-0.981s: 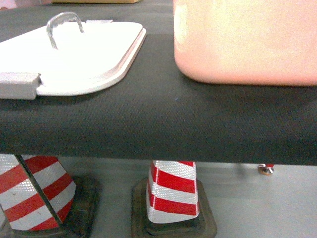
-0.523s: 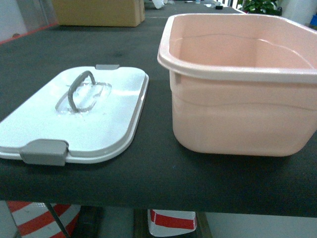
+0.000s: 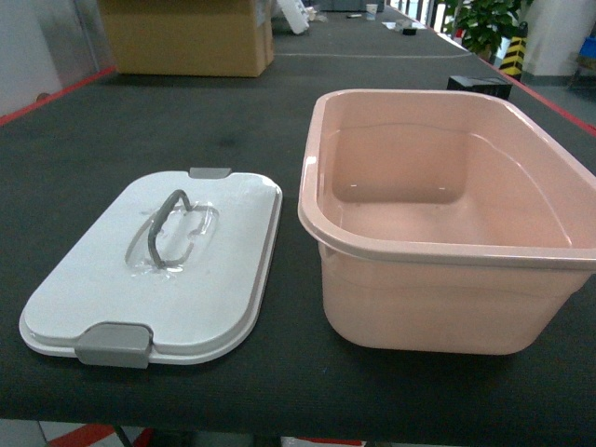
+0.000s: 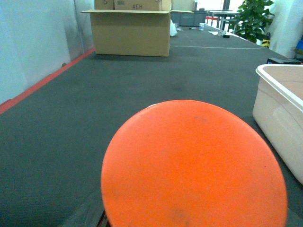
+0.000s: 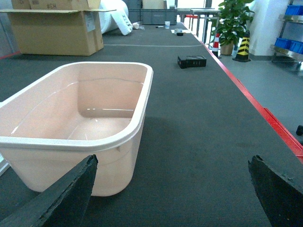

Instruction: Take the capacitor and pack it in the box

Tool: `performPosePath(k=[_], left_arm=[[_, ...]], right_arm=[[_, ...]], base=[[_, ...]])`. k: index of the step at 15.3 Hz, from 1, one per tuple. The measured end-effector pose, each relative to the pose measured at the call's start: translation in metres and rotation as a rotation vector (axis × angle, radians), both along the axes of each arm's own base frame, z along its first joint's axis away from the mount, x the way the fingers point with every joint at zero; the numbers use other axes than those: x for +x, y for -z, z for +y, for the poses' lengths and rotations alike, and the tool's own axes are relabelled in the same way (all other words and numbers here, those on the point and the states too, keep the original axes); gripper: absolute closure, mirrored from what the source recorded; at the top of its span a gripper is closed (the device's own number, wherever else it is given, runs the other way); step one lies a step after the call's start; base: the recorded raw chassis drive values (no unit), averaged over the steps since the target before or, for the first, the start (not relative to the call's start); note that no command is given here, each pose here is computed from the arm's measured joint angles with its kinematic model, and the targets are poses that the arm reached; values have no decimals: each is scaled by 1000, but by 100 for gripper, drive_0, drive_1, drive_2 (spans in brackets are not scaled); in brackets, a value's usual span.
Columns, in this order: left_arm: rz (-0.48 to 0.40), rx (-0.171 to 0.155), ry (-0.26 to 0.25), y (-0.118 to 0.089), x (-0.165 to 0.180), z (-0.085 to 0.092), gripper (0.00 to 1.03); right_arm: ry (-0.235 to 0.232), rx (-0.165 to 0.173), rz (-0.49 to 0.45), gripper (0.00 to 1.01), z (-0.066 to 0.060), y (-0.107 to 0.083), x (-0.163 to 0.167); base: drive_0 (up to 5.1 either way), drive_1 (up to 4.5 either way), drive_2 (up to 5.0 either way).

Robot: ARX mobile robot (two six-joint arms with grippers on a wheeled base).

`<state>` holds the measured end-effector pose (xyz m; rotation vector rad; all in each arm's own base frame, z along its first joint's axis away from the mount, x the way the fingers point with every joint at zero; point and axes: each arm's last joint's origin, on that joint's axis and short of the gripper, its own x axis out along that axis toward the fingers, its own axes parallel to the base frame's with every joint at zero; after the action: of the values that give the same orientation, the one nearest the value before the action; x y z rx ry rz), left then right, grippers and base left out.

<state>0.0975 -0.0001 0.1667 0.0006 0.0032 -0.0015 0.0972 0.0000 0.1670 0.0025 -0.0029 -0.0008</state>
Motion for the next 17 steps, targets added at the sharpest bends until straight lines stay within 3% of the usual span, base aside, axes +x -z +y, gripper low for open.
performPosePath(k=[10, 11, 13, 14, 16, 17], left_arm=[[-3, -1, -14, 0, 0, 0, 59], [-59, -15, -136, -7, 5, -6, 59], [-51, -2, -270, -8, 28, -23, 59], [-81, 5, -276, -19, 51, -31, 59], [-189, -18, -181, -54, 104, -57, 59], [-164, 4, -105, -60, 136, -78, 59]], right_arm=[[0, 0, 0, 3, 0, 0, 0], [1, 0, 0, 3, 0, 0, 0], [0, 0, -1, 3, 0, 0, 0], [0, 0, 0, 3, 0, 0, 0], [0, 0, -1, 3, 0, 0, 0], [0, 0, 0, 3, 0, 0, 0]], base=[[0, 0, 0], [0, 0, 0], [0, 0, 0], [0, 0, 0], [0, 0, 0], [0, 0, 0]])
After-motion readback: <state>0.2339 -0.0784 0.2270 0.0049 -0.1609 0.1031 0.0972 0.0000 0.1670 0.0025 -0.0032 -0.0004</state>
